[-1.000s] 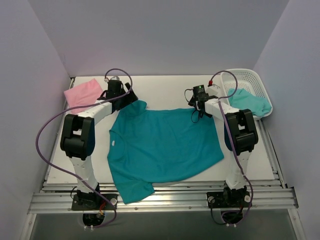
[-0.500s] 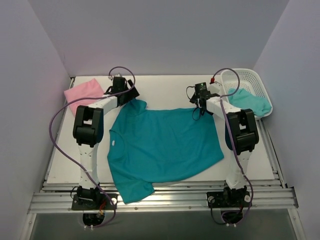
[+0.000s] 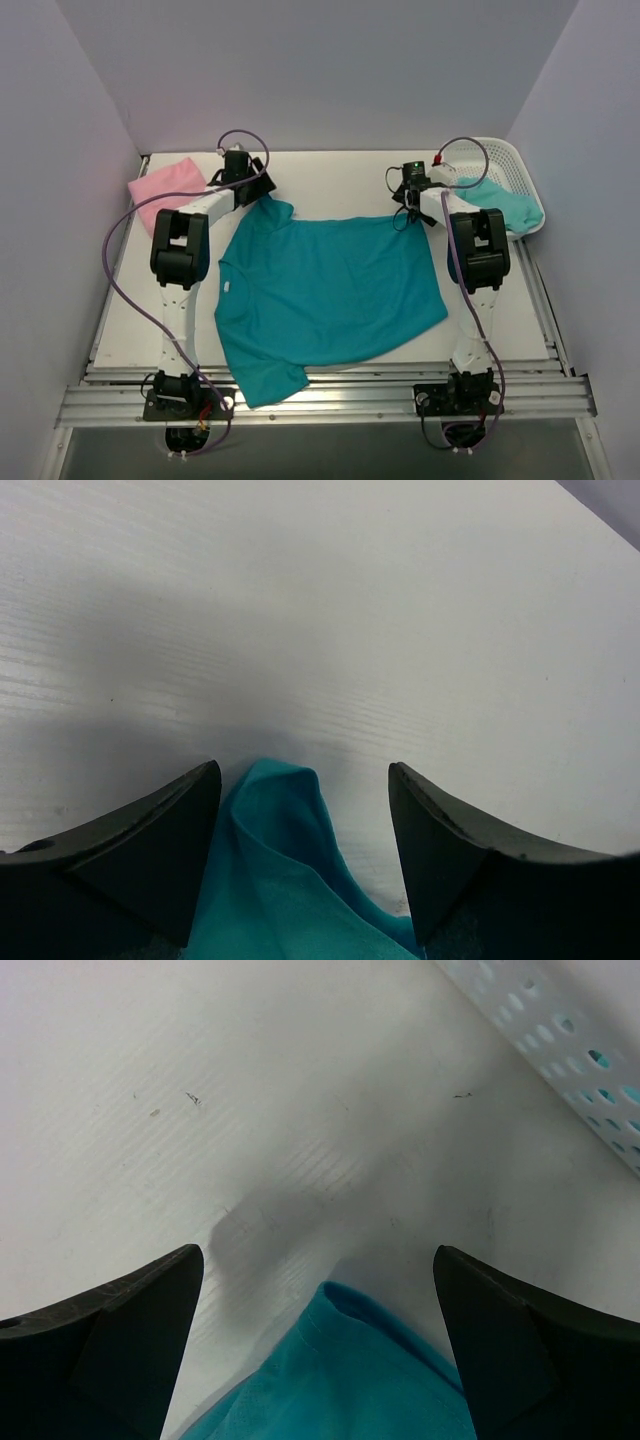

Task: Fold and stack the t-shirts
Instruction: Flatten the tshirt out

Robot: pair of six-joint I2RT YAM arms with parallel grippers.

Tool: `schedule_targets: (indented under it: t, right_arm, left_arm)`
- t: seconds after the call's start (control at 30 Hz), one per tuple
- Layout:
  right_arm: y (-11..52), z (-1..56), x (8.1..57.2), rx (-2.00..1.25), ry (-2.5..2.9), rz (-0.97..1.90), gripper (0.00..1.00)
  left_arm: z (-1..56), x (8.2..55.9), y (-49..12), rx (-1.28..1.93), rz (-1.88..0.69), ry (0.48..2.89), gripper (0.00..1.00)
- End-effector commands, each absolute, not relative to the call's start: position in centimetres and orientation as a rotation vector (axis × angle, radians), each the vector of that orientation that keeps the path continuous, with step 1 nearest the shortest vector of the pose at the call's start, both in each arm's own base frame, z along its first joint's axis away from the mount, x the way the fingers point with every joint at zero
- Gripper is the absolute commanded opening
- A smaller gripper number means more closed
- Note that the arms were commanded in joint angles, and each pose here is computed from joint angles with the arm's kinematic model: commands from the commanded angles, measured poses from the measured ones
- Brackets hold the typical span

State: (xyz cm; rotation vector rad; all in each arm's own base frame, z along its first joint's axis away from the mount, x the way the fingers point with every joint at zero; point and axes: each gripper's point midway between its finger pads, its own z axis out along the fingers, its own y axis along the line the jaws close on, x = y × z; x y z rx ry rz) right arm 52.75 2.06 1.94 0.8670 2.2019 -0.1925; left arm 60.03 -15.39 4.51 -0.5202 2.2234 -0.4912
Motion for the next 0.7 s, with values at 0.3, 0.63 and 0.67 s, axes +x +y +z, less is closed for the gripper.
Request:
schedule_targets:
  t: [0.3,0.63,0.67]
  right_arm:
    - [5.0,1.0,51.9,0.825,2.276,-0.137,0.93]
    - [7.5,1.5,50.8,0.770,2.292,-0.135,0.79]
    - [7.5,1.3,50.7,0.768,2.297,-0.137,0.77]
  left_arm:
    - [3.7,59.2,-15.4,-0.525,-0.516,2.253,0.72]
    - [3.7,58.8,-15.5,-0.528,-0.524,2.258,0.64]
    - [3.5,58.7,-15.5,-0.529,-0.523,2.261,0.56]
